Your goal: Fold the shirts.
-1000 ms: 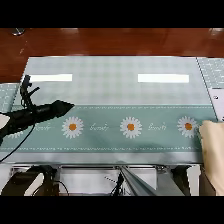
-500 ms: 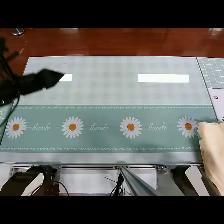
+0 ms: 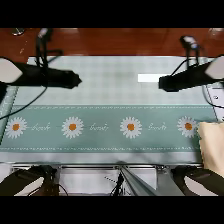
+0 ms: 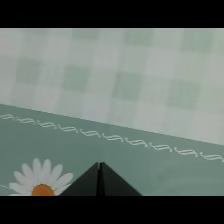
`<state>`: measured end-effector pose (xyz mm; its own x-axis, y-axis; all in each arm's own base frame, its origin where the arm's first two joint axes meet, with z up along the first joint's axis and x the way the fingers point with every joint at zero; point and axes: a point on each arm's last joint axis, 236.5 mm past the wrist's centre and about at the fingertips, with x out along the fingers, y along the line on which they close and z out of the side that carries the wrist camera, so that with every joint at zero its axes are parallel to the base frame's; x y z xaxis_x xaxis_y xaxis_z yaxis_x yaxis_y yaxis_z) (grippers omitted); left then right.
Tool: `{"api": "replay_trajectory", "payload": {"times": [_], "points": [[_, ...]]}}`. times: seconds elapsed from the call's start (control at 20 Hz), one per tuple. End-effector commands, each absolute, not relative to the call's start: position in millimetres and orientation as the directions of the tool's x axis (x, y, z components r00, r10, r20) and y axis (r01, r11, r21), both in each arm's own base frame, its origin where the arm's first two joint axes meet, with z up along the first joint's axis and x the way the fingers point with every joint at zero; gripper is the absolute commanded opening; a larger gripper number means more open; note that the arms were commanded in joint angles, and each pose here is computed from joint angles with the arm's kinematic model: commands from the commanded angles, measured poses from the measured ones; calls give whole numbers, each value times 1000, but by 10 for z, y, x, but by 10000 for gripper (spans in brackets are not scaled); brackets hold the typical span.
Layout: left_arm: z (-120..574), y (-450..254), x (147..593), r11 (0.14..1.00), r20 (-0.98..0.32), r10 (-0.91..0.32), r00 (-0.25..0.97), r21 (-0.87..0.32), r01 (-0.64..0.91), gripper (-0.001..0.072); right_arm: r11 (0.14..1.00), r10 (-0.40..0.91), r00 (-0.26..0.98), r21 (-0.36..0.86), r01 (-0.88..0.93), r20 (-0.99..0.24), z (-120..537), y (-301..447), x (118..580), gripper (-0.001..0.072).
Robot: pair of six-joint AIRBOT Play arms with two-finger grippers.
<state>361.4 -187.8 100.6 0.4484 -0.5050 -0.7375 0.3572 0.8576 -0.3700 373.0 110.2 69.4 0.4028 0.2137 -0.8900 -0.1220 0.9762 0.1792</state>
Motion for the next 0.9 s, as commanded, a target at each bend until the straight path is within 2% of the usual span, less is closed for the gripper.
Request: {"api": "replay_trajectory", "payload": {"times": [0.0, 0.3, 0.85], "points": [[329, -1614, 3444, 917, -849, -381, 366, -298, 265, 28, 996, 51, 301, 26, -89, -952, 70, 1057, 3772, 21], [370, -1532, 3537, 923, -841, -374, 390, -295, 249, 28, 999, 23, 216, 13, -44, -976, -51, 936, 3636, 22], [362, -1534, 3536, 923, -842, -374, 389, -294, 250, 28, 999, 21, 221, 11, -44, -975, -49, 931, 3647, 22]]}}
